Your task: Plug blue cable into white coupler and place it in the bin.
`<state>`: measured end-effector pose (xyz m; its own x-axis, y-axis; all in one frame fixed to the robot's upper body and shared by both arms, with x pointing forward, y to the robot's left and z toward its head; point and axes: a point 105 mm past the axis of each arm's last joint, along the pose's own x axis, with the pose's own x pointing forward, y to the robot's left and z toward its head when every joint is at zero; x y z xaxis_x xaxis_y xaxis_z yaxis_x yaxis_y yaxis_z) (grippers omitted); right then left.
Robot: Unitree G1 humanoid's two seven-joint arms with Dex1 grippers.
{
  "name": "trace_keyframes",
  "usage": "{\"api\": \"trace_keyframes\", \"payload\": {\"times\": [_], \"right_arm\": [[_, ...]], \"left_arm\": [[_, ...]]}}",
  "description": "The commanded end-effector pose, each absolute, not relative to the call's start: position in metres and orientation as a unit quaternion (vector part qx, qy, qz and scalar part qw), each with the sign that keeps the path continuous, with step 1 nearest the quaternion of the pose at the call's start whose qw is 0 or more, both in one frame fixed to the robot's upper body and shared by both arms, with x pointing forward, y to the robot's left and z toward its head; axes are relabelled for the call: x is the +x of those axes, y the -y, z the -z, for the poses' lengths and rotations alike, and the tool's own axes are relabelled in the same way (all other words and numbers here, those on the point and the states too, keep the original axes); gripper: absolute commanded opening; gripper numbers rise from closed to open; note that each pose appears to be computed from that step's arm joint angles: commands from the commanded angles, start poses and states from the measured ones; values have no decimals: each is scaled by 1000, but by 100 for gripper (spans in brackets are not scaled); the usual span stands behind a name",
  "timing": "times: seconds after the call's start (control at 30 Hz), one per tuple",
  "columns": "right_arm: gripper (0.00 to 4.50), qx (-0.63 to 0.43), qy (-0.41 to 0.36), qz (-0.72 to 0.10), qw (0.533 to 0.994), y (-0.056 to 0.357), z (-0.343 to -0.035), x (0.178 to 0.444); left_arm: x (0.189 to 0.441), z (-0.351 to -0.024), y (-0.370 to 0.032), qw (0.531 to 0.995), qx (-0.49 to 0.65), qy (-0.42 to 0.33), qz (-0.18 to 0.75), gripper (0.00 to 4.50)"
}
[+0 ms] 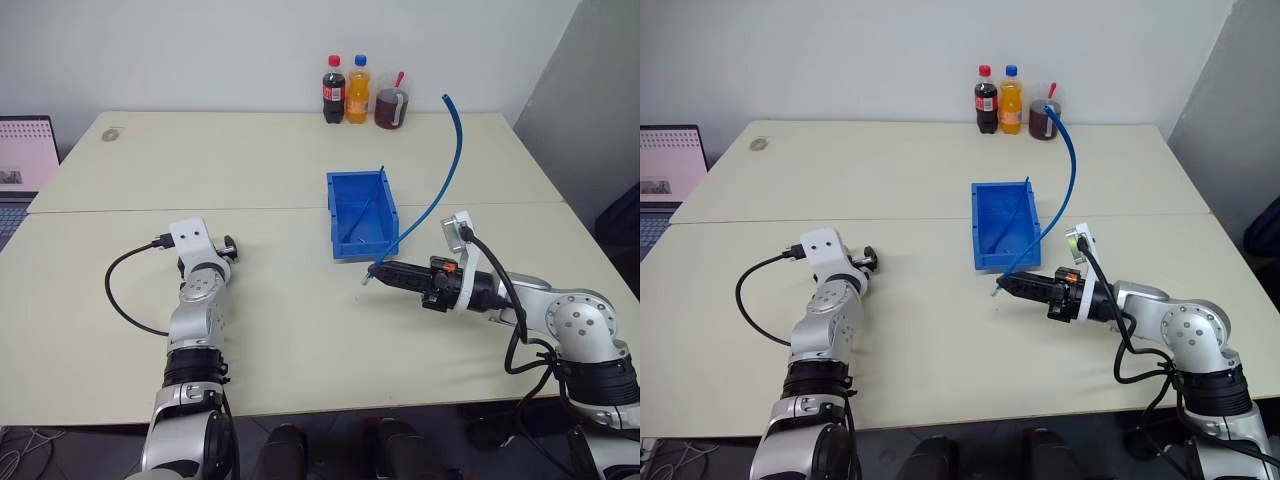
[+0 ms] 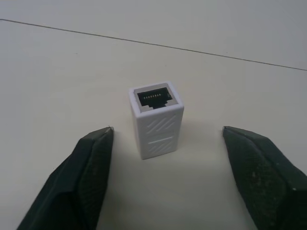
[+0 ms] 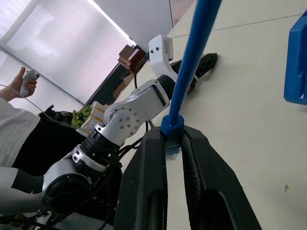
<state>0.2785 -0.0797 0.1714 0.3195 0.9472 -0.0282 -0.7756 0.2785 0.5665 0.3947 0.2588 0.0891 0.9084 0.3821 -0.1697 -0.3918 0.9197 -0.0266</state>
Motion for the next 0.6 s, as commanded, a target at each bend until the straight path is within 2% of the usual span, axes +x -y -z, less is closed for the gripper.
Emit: {"api": "trace_keyframes", "payload": {"times": [0.03, 0.17, 0.53, 0.6], "right_arm": [[19, 227, -159, -563, 779, 81, -183, 275], [19, 224, -161, -560, 781, 81, -179, 276], [19, 225, -161, -555, 785, 84, -177, 279], [19, 225, -161, -554, 785, 84, -176, 279]], "left_arm": [[388, -92, -270, 969, -31, -76, -232, 299], [387, -92, -272, 970, -27, -78, -229, 231], [385, -93, -277, 970, -31, -78, -230, 86], [382, -94, -281, 970, -33, -78, -226, 80]]}}
